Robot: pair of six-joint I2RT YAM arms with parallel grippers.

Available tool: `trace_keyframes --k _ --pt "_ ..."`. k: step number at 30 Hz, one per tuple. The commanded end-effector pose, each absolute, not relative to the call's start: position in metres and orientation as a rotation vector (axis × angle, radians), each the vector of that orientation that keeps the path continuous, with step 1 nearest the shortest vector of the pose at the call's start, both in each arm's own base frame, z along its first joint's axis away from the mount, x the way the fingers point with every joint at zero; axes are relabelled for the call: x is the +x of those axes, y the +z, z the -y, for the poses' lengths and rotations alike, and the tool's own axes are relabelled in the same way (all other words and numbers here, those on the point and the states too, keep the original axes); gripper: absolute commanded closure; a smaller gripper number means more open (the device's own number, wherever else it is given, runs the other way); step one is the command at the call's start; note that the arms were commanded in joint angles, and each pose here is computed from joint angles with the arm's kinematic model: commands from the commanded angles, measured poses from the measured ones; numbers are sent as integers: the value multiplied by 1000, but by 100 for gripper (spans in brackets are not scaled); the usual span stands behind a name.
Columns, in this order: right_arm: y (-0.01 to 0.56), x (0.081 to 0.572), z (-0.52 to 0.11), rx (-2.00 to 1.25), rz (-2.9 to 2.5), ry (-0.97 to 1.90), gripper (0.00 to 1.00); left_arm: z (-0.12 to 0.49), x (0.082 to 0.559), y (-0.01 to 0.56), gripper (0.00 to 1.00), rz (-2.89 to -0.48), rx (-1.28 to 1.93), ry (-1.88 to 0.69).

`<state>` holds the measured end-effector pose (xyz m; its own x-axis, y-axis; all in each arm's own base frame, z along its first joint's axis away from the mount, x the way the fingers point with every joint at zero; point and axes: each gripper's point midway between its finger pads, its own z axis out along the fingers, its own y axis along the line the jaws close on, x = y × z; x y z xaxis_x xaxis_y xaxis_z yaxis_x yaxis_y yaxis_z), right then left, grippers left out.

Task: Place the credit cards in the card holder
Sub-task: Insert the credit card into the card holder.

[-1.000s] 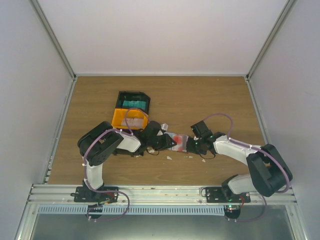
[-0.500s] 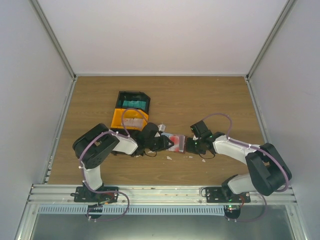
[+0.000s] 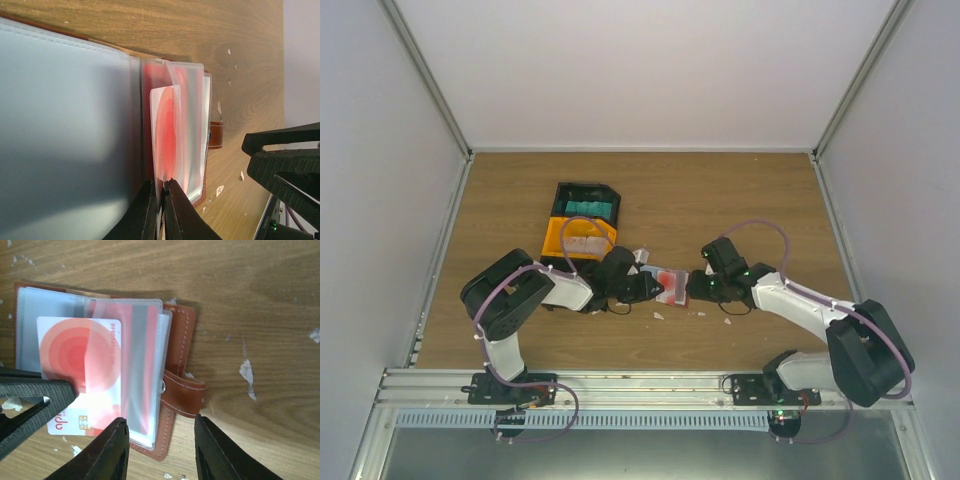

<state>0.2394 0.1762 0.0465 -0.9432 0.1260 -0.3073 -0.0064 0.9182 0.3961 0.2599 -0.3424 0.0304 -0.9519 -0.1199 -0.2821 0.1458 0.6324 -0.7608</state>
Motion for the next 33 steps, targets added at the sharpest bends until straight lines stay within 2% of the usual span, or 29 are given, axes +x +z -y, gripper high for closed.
trace_keyframes --k 1,5,7,8,9,13,24,33 --pt "57 252 -184 18 -2712 522 62 337 257 27 92 -2553 32 -1187" --pt "57 258 -201 -55 -2722 517 65 336 256 29 85 -2555 27 -1185" --pt "54 258 -209 -91 -2732 516 70 336 257 29 83 -2558 26 -1183" --pt "47 255 -219 -130 -2761 548 77 334 256 32 83 -2557 16 -1188" --pt "45 253 -224 -150 -2769 585 78 335 256 35 82 -2544 21 -1199" --pt "36 249 -234 -170 -2789 660 80 336 258 43 82 -2525 46 -1204" --pt "-1 235 -213 -99 -2927 500 84 332 255 38 82 -2547 46 -1219" --pt "-12 229 -205 -67 -2956 478 85 320 250 35 82 -2538 51 -1195"
